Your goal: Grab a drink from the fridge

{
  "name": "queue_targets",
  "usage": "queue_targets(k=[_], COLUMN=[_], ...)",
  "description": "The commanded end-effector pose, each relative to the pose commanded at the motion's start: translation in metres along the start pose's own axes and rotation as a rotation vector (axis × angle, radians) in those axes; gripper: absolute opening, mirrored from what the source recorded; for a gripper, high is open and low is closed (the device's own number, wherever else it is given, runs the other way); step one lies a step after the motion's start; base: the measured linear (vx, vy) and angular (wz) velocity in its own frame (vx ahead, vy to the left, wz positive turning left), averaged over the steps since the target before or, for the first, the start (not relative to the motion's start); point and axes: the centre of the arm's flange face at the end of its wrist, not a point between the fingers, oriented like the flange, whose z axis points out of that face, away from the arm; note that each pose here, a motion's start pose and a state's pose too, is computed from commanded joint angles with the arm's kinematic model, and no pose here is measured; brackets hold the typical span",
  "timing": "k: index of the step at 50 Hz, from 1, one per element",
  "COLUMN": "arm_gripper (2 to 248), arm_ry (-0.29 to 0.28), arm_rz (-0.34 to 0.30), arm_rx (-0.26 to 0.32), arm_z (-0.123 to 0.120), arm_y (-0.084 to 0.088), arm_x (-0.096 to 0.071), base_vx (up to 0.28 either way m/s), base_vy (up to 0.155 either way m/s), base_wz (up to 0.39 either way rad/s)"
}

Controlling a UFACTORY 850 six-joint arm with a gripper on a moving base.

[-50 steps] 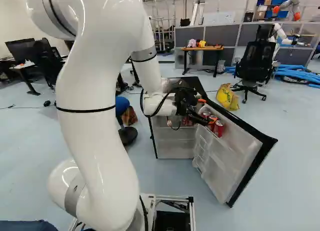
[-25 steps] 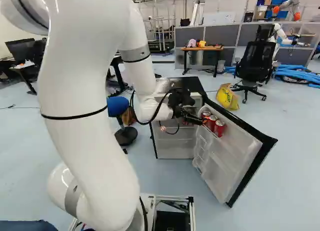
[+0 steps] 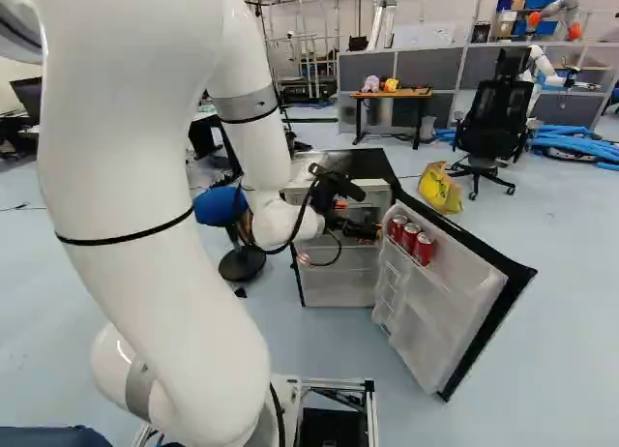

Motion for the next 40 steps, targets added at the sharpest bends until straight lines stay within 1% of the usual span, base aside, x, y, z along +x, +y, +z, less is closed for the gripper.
queue_targets(k=[12,19,40], arm_gripper=[247,247,247], arm_ry=[-0.006,-0.016,-0.062], arm_rz=[-0.07,-0.111,-0.129], arm_rx=[0.101,0.154,0.146], arm_z=[0.0,0.001,0.014], arm_y=[-0.009,-0.014,-0.014], arm_x=[-0.001,-0.005,-0.022], base_vx=[0.0,0.0,0.0], base_vy=[0.0,0.0,0.0], base_wz=[0.0,0.0,0.0])
